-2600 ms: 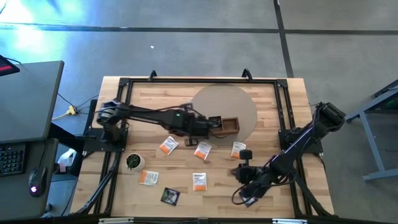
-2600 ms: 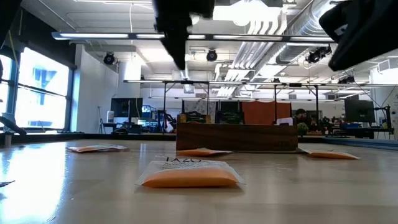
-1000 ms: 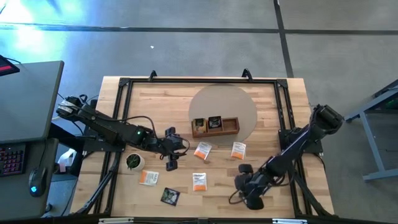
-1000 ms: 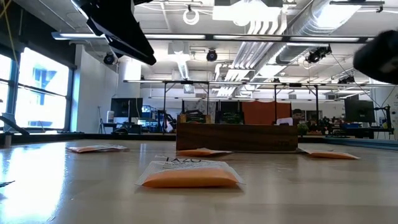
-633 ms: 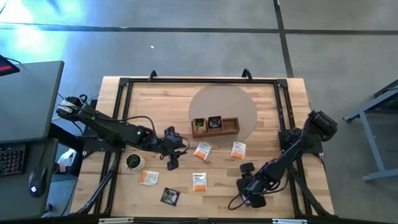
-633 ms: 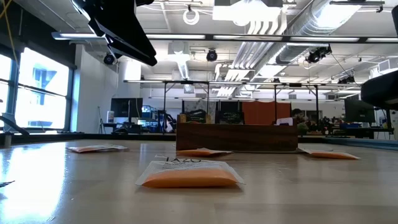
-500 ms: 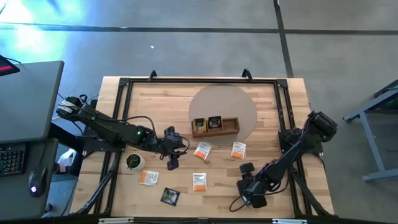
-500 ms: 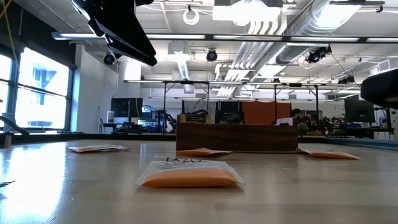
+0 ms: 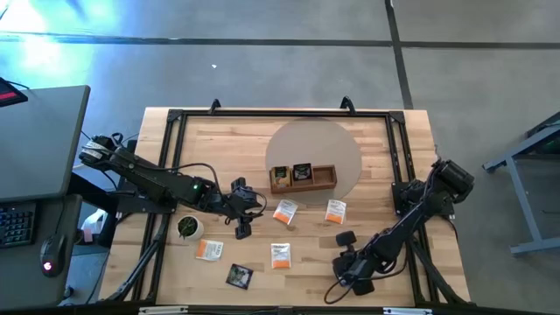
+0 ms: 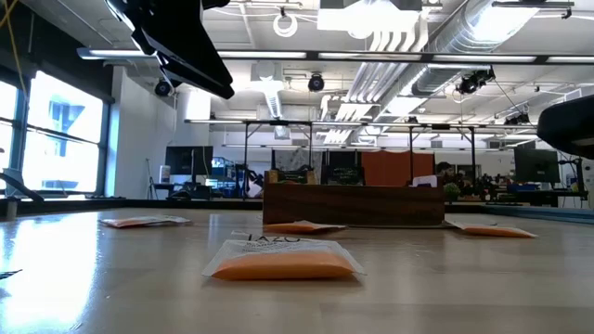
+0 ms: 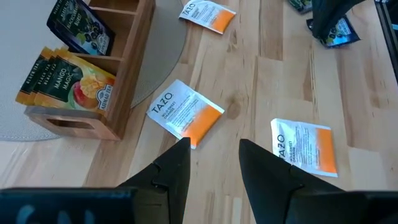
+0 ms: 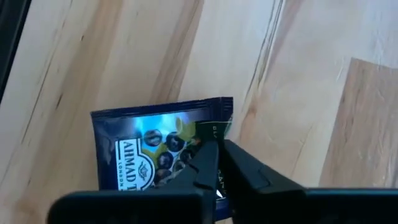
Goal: Pick & Place Tea
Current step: Put the violet tea bag into the middle section of the wooden organizer
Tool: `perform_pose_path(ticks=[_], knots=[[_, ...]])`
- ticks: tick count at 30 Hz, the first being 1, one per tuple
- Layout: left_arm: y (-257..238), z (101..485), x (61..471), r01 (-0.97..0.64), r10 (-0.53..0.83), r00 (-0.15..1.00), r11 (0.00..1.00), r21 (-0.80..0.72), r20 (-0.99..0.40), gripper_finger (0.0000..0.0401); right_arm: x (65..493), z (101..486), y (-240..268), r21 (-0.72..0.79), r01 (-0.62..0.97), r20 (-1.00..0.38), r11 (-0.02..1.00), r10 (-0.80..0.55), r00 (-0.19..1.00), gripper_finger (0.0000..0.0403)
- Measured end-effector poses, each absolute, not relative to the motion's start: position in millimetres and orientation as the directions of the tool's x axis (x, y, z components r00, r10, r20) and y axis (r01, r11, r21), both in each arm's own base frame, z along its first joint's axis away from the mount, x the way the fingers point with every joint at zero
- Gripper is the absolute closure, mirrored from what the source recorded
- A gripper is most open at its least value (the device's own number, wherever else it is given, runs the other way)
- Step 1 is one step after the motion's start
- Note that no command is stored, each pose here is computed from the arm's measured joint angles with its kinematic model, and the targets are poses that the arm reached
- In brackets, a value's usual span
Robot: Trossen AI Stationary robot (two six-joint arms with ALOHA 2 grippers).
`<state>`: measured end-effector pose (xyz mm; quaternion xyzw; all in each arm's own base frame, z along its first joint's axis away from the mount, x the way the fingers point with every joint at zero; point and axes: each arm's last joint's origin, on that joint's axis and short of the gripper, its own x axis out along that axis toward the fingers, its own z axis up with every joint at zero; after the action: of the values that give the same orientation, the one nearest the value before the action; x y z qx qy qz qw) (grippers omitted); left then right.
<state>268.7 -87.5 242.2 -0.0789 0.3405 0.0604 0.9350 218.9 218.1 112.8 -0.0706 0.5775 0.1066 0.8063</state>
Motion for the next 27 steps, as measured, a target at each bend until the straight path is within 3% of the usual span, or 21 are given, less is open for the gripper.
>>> perform_pose_path(ticks=[5, 8, 12, 15, 21, 27], knots=[[-87, 242, 269, -0.166, 0.063, 0.760, 0.981, -0.100, -0.647, 0.0266, 220, 112, 216, -0.066, -0.229, -0.928, 0.971, 0.024, 0.372, 0.0388], [-87, 242, 269, -0.158, 0.064, 0.761, 0.983, -0.089, -0.646, 0.0266, 225, 111, 212, -0.185, -0.168, -0.877, 0.968, -0.086, 0.473, 0.0396], [-87, 242, 269, -0.149, 0.065, 0.761, 0.986, -0.077, -0.645, 0.0266, 233, 111, 200, -0.425, 0.021, -0.699, 0.905, -0.343, 0.628, 0.0397], [-87, 242, 269, -0.149, 0.065, 0.761, 0.986, -0.076, -0.646, 0.0266, 248, 122, 192, -0.516, 0.164, -0.532, 0.841, -0.465, 0.708, 0.0400], [-87, 242, 269, -0.104, 0.068, 0.762, 0.994, -0.018, -0.644, 0.0266, 288, 136, 156, -0.717, 0.297, -0.299, 0.631, -0.663, 0.686, 0.0401], [-86, 243, 269, -0.121, 0.098, 0.764, 0.993, 0.007, -0.638, 0.0266, 322, 145, 98, -0.855, 0.258, -0.243, 0.450, -0.787, 0.567, 0.0401]])
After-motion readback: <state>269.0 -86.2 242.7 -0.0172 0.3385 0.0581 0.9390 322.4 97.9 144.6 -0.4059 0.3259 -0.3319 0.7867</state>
